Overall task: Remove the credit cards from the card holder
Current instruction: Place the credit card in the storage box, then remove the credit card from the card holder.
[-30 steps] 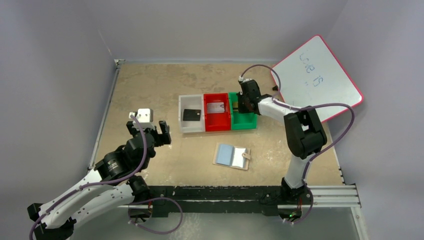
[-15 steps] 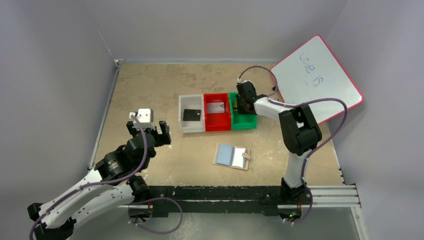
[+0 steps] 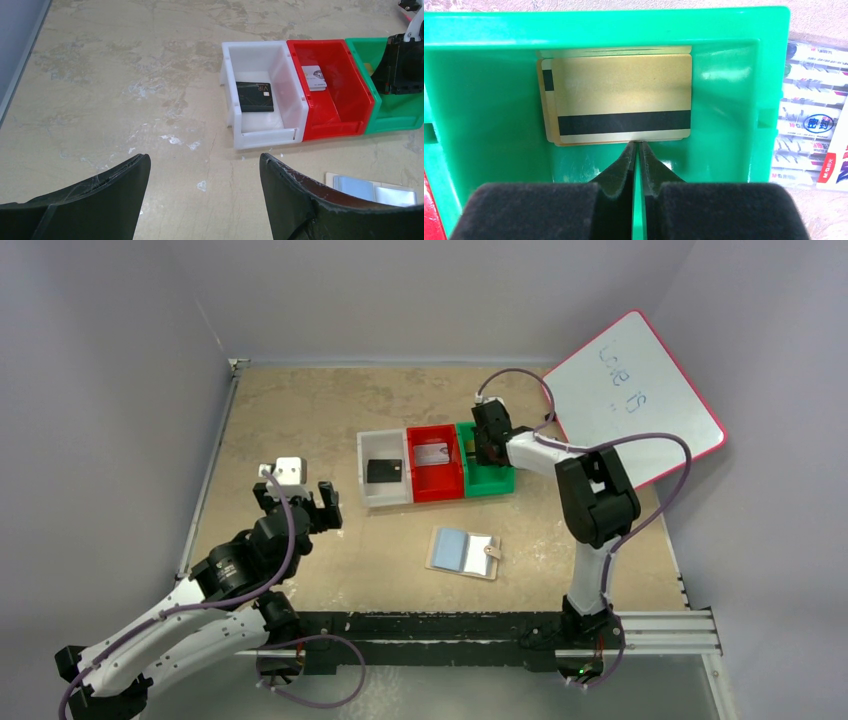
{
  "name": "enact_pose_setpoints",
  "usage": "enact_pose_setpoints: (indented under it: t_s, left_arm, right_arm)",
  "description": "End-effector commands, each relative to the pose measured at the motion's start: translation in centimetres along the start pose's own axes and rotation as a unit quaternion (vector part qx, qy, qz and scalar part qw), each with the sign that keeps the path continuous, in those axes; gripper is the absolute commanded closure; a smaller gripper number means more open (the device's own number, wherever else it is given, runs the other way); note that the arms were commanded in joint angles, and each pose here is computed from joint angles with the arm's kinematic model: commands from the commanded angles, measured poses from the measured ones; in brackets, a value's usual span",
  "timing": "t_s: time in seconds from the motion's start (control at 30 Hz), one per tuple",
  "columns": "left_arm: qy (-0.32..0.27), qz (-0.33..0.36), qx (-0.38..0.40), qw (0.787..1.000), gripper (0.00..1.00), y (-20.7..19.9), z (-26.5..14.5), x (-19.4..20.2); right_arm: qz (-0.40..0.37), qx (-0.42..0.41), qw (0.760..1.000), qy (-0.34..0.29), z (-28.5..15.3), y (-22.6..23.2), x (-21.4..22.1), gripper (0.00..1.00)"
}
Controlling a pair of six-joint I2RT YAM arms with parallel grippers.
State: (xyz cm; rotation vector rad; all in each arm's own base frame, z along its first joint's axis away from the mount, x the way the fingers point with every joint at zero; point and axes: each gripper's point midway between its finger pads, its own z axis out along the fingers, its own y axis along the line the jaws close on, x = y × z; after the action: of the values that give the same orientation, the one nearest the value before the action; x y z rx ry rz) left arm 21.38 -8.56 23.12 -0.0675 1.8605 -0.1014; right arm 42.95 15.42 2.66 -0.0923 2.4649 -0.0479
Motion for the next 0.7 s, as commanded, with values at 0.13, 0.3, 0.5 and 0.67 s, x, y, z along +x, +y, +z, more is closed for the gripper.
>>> enact_pose_setpoints:
  t_s: [0.13,0.3,0.5,0.67]
  left_arm:
    - [-0.013,-0.017,-0.009,1.000,0.20,0.0,0.0,-1.3]
    - [-0.013,-0.017,-0.011,1.000,0.20,0.0,0.0,-1.3]
    - [-0.016,-0.021,-0.027,0.999,0.21,0.7,-0.2,-1.5]
    - [-0.036,-0.043,-0.055,0.997,0.21,2.2,-0.7,-2.2]
  right_arm:
    - [0.022,-0.034,0.997,-0.069,-5.9,0.2,-4.1,0.87]
    - [0.034,-0.065,0.989,-0.127,-11.3,0.0,-6.8,0.83]
    - [0.066,-0.088,0.964,-0.241,-19.1,-1.9,-8.9,0.77]
    - [0.154,-0.101,0.945,-0.269,-20.4,-3.2,-5.8,0.66]
